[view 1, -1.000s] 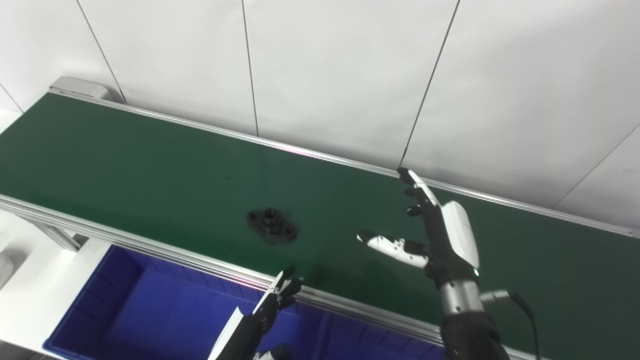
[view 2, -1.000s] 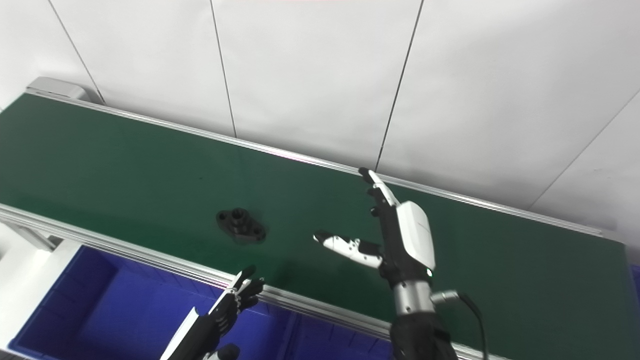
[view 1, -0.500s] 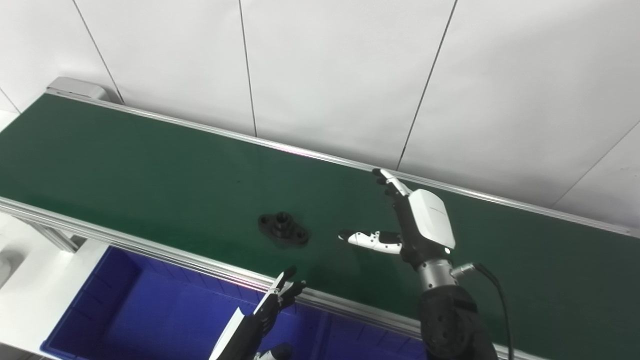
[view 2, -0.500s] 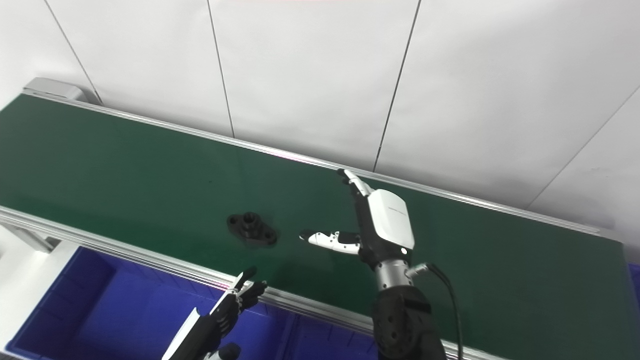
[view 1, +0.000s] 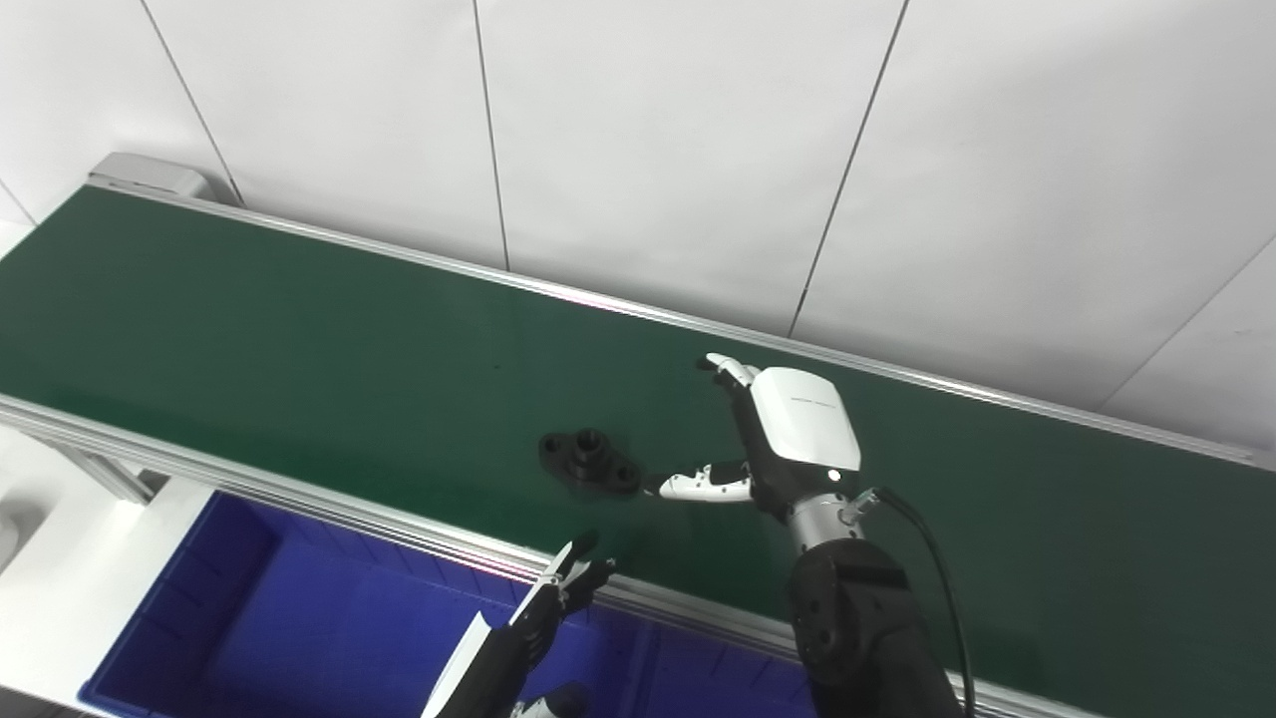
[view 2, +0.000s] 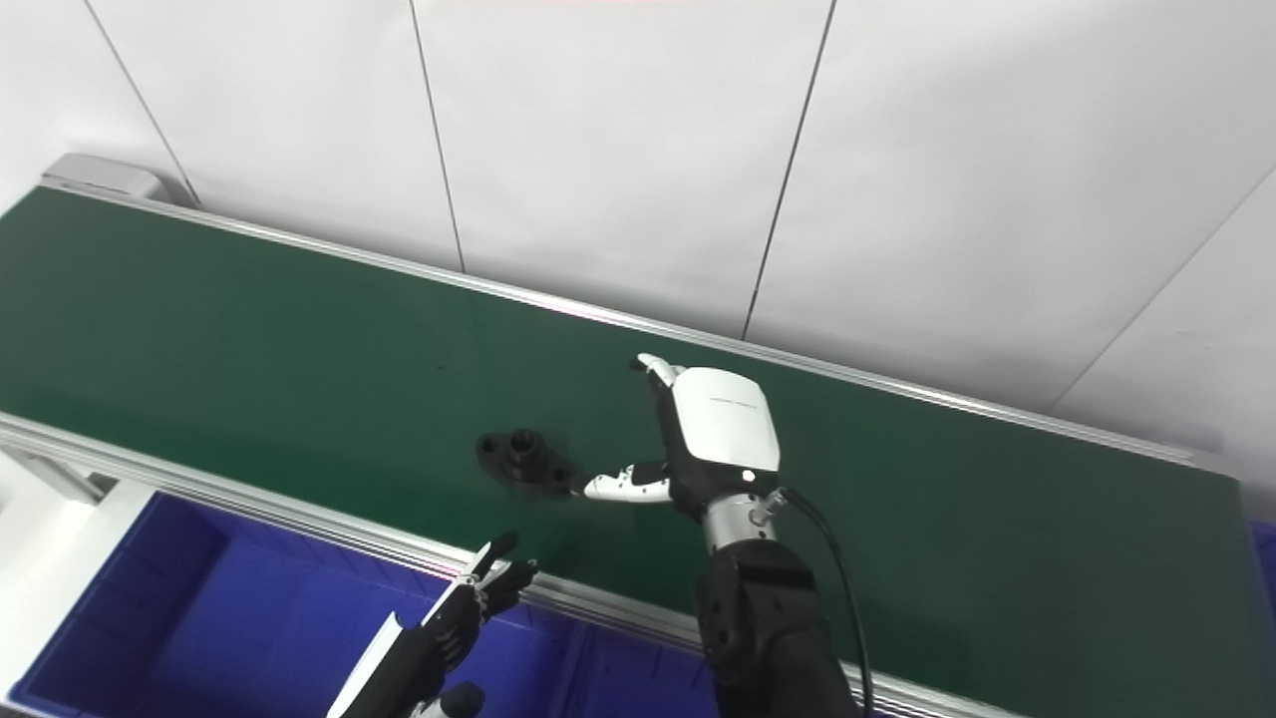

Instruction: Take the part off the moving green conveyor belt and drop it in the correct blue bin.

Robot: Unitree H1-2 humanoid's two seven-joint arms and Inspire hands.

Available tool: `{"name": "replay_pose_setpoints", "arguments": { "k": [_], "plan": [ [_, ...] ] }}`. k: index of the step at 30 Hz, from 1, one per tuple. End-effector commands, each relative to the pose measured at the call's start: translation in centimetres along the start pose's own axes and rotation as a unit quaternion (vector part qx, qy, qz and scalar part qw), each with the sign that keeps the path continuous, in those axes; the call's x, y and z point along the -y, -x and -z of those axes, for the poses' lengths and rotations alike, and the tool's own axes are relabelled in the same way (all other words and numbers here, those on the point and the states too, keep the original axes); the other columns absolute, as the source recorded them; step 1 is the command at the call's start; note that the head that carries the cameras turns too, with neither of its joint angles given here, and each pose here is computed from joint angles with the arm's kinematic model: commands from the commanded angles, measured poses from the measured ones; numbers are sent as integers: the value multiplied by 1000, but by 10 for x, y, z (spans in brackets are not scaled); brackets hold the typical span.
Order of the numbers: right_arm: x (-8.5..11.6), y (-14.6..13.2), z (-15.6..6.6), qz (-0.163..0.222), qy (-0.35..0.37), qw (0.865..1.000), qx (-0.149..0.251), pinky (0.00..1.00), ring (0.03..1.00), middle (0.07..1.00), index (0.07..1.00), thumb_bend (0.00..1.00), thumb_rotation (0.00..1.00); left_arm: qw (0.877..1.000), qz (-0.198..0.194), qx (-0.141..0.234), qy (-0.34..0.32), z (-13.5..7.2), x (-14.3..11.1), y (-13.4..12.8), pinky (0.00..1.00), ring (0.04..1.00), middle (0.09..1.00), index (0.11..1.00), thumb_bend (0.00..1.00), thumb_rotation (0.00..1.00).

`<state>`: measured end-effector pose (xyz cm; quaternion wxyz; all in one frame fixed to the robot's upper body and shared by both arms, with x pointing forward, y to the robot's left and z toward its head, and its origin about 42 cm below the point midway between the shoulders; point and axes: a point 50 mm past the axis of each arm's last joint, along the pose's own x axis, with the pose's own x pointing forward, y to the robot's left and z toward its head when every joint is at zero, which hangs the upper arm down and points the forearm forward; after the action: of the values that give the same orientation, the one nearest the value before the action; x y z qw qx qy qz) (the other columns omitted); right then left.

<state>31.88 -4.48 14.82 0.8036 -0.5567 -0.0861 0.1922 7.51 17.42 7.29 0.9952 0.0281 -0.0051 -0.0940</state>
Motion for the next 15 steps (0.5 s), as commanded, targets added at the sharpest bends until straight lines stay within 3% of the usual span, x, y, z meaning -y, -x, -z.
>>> {"name": "replay_pose_setpoints", "arguments": {
  "k": [1,15],
  "plan": [
    [11,-10,-14,21,2,1000,13,586,699,788,834,913,471,1000,-3,17,2,-9,3,1,914,919,909,973,779,852],
    [-28,-11,-23,-17,26,999,17,535,672,776,832,918,505,1000,-4,24,8,-13,11,-1,913,929,916,972,772,854]
  ]
}}
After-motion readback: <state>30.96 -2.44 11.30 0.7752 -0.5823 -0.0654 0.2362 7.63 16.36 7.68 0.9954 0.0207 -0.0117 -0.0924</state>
